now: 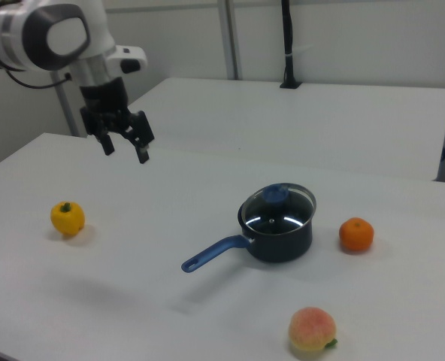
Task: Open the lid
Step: 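Move the gripper over the saucepan toward the lid's blue knob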
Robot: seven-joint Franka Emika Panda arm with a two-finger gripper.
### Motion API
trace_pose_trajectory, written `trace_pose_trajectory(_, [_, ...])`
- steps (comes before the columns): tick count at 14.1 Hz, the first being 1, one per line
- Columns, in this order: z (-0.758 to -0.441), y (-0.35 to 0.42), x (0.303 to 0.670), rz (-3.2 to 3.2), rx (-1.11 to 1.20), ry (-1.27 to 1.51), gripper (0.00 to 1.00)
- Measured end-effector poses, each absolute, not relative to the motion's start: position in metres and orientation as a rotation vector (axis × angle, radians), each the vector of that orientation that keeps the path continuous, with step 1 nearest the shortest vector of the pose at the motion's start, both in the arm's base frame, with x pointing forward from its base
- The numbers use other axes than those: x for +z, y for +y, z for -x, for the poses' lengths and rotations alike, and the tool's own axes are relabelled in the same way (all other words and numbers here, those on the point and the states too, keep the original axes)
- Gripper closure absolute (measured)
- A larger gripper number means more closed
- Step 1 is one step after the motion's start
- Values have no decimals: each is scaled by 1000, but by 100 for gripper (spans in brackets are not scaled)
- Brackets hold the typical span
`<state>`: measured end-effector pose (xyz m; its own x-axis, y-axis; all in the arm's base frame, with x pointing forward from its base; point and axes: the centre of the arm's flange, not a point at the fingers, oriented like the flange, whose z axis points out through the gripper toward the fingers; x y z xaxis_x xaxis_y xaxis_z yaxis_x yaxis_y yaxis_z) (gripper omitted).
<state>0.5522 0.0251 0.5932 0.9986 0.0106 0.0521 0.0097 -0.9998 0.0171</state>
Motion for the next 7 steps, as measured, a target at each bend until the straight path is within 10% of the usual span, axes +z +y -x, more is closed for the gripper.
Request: trace_pose_trajectory(7, [-609,-88,579,-3068,97,-311,0])
